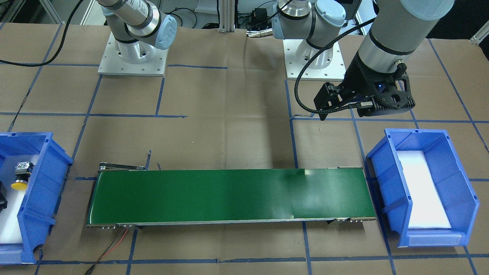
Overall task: Transport two buttons from left to right
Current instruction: 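Lower the red button into the bin beside the yellow one and open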
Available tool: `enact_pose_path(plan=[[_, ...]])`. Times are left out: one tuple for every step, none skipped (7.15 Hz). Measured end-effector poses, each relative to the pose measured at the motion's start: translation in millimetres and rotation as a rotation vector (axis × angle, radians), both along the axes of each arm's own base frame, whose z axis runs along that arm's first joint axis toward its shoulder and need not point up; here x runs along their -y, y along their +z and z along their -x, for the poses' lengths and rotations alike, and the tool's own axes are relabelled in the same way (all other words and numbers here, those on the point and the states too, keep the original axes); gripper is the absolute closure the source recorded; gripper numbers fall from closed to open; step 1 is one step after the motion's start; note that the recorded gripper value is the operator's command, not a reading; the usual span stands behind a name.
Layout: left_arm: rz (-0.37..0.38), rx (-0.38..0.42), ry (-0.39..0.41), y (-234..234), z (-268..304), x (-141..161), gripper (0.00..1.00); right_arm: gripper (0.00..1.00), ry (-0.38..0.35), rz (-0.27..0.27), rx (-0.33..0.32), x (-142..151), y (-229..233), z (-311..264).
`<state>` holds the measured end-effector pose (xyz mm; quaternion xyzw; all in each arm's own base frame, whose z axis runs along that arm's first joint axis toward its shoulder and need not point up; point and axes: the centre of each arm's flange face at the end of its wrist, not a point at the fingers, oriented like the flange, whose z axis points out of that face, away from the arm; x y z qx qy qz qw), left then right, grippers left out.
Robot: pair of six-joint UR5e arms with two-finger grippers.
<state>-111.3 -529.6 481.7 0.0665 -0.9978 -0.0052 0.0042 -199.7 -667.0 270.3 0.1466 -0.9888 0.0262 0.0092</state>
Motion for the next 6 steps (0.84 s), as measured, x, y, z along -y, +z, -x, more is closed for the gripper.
enact_pose_path(plan=[[-0.001,0.000,0.000,0,0,0,0.00,0.94,-0.004,-0.010,0.004,1,-13,0],[-0.001,0.000,0.000,0,0,0,0.00,0.94,-0.019,-0.022,0.008,-1,-23,-1],[-0.001,0.000,0.000,-1,0,0,0.00,0.93,-0.042,-0.035,0.013,-5,-31,-3],[-0.002,-0.001,-0.001,-1,0,0,0.00,0.91,-0.055,-0.047,0.017,-9,-36,-5],[-0.002,-0.001,-0.001,-1,0,0,0.00,0.91,-0.059,-0.053,0.018,-10,-40,-6],[-0.002,-0.001,-0.001,-1,0,0,0.00,0.91,-0.061,-0.054,0.018,-10,-41,-5]])
